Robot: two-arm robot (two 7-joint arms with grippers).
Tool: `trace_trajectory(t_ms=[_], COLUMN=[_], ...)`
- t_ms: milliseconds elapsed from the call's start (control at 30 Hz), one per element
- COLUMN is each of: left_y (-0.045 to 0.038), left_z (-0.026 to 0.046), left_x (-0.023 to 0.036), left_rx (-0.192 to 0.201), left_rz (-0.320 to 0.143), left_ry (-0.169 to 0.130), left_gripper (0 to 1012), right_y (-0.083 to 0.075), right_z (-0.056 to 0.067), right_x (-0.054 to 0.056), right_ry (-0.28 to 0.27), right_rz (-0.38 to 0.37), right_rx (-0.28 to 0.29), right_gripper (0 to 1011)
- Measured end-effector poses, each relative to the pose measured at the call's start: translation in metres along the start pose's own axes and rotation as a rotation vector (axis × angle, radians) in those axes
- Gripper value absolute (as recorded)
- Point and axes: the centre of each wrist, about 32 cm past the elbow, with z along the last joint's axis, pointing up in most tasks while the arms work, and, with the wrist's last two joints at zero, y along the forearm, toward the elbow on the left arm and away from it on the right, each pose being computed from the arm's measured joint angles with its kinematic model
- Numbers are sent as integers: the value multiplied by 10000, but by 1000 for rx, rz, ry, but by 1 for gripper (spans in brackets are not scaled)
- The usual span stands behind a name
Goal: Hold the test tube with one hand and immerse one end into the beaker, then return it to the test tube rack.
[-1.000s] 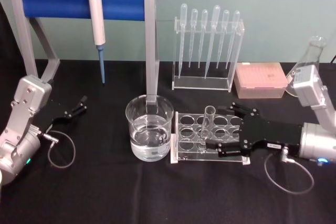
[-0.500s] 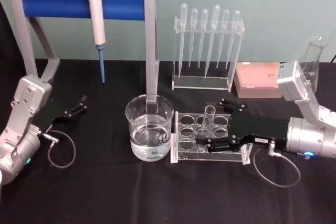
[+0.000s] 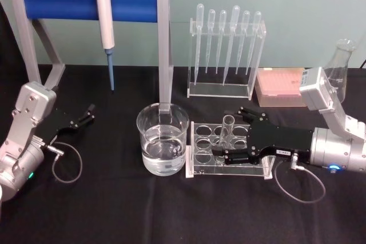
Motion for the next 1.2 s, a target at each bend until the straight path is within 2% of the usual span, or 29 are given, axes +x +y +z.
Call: trace_trajectory(t_ms=[400, 567, 600, 633, 833, 1200], left_y=[0, 0, 0, 0, 0, 0], left_z=[0, 0, 0, 0, 0, 0], left_x=[0, 0, 0, 0, 0, 0], left_rx=[0, 0, 0, 0, 0, 0], left_rz=[0, 0, 0, 0, 0, 0], left_ry=[0, 0, 0, 0, 0, 0], left_gripper=[1000, 1000, 1000, 1000, 1000, 1000], right_y=[-6, -7, -7, -8, -10, -11], right_z=[4, 4, 4, 4, 6, 7], right_x=[-1, -2, -2, -2, -1, 0], right_ry=[1, 2, 2, 2, 1, 1], right_rz=[0, 0, 0, 0, -1, -2], right_rx=[1, 1, 1, 1, 2, 2], right_gripper=[691, 510, 510, 448, 255, 241])
